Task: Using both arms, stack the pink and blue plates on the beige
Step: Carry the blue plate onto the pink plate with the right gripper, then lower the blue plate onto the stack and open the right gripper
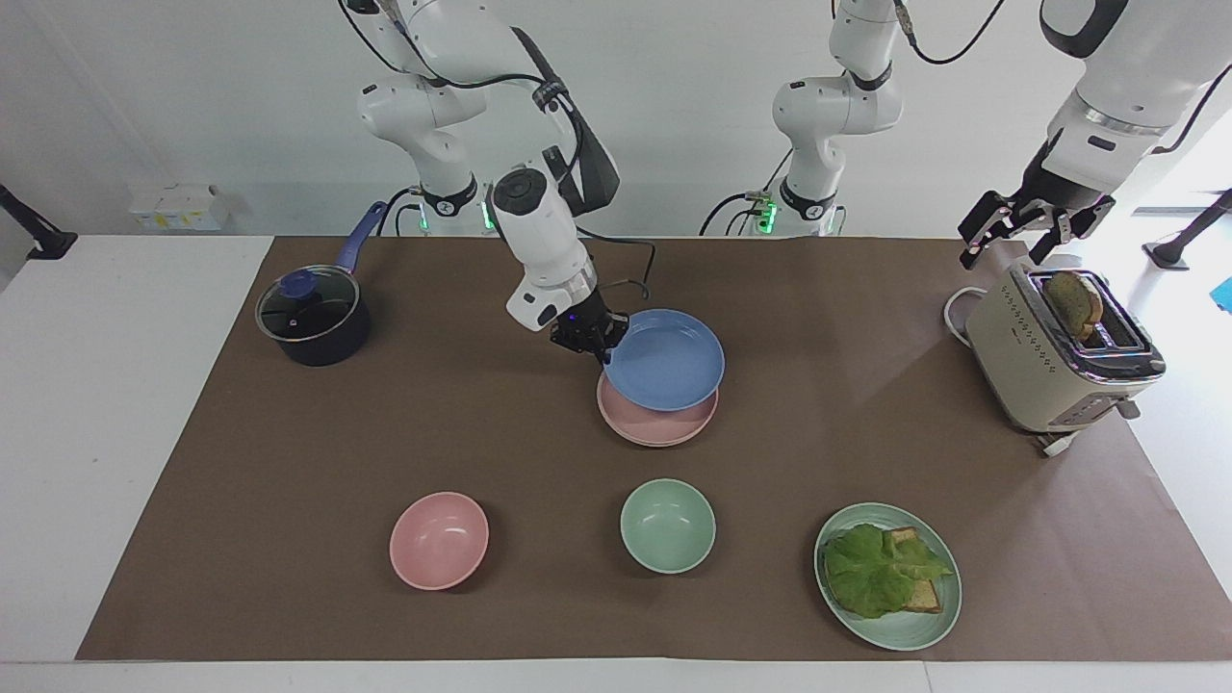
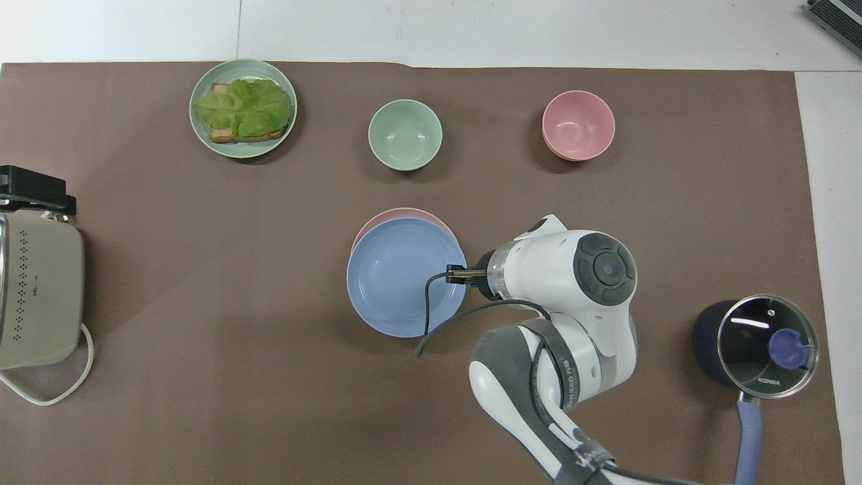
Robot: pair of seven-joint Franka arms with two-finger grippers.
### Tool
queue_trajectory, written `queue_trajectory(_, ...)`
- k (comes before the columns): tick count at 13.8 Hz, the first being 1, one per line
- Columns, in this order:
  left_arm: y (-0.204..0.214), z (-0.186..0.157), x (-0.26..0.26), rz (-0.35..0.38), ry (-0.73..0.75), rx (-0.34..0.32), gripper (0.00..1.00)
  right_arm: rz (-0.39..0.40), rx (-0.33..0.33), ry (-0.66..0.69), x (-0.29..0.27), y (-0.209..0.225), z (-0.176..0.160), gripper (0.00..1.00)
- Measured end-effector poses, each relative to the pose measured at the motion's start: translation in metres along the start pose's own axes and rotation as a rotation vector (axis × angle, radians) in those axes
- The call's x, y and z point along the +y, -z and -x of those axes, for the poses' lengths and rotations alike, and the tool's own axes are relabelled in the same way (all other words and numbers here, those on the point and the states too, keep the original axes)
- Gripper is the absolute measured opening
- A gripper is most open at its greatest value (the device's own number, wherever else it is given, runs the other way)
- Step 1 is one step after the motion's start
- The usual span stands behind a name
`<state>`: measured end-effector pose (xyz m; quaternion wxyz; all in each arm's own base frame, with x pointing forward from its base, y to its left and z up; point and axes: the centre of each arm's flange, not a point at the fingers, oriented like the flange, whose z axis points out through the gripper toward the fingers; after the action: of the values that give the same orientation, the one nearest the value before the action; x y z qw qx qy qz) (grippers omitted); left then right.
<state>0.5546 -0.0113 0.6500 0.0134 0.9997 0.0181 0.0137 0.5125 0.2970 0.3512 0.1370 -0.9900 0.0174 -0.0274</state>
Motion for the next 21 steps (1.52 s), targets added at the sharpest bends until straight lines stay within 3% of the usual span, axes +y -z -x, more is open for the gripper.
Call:
queue_trajectory(6,0.000,0.000,0.000,0.000,0.000,0.000,1.00,0.036,0.004,0.059,-0.010,-0.018,-0.001,0.04)
queue_trajectory(21,0.000,0.000,0.000,0.000,0.000,0.000,1.00,0.062,0.036,0.068,0.001,-0.010,-0.017,0.04)
